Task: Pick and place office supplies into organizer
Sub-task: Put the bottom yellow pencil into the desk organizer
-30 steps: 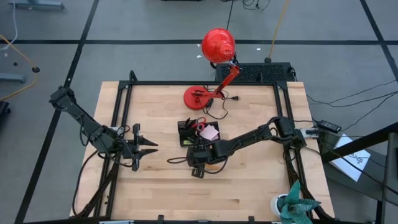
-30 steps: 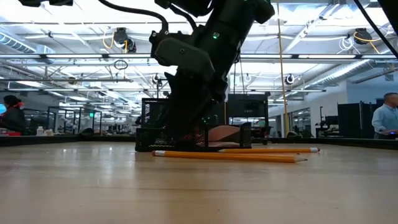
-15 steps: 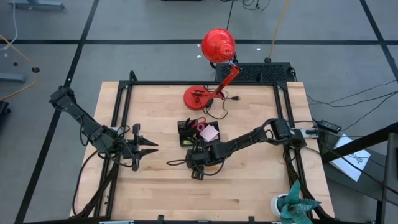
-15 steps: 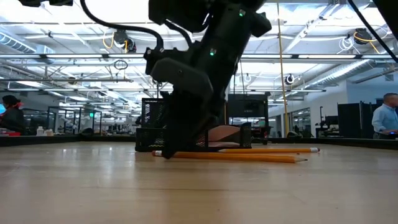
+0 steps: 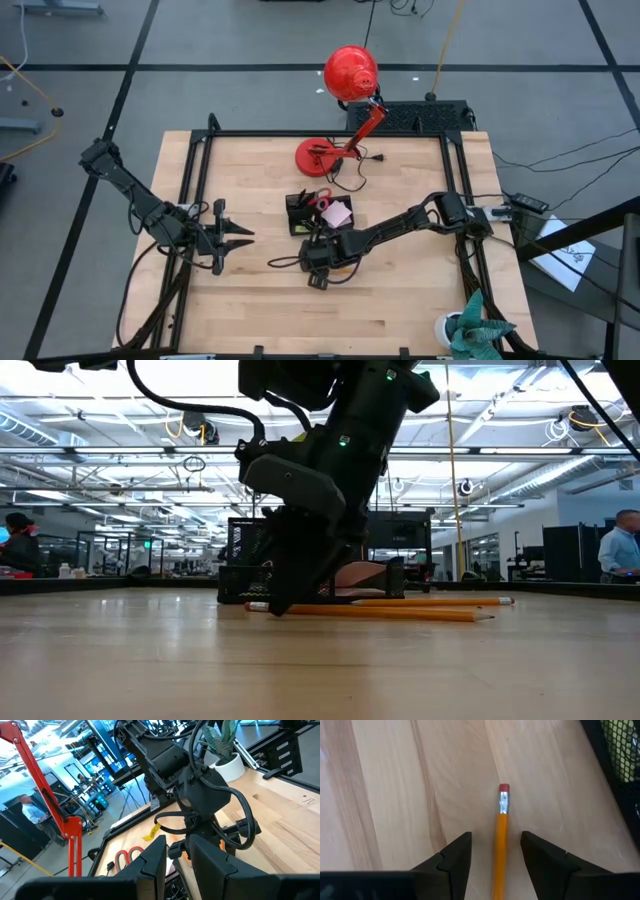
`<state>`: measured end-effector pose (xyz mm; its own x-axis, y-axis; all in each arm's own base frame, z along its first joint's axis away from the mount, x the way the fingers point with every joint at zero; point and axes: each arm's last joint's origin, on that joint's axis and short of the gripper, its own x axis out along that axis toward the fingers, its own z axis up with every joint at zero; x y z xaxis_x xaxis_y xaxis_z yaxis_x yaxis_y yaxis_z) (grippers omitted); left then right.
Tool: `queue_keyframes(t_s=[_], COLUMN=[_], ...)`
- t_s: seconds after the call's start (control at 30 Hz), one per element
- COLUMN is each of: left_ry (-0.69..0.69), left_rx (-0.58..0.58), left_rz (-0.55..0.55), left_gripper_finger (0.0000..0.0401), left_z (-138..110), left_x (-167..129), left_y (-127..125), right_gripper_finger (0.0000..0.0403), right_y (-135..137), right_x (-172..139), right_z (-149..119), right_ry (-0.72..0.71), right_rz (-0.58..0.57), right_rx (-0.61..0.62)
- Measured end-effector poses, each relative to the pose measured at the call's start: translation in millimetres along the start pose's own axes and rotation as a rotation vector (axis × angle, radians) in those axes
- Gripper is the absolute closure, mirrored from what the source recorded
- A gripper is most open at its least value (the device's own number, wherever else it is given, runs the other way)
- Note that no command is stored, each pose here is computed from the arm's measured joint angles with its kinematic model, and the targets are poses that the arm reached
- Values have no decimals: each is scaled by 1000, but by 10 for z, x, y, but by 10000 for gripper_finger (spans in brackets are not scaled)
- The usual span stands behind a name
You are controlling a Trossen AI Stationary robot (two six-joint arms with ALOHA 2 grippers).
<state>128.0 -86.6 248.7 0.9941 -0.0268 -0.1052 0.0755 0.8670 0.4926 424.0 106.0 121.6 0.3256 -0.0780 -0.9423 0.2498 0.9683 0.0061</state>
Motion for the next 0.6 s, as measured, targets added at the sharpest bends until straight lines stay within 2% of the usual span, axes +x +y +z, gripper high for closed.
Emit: queue_keyframes(t_s=[0.37, 0.6], left_ry=[0, 0], left_rx=[-1, 3], left_rz=[0, 0], left_gripper_finger=[308, 308], left_z=[0, 0], left_x=[0, 0], left_y=[0, 0], right_gripper_finger=[236, 236], right_y=[-86, -153], right_x=[6, 21], right_z=[-116, -69], right_ry=[171, 168], right_rz=[11, 32], right_rx=[17, 38])
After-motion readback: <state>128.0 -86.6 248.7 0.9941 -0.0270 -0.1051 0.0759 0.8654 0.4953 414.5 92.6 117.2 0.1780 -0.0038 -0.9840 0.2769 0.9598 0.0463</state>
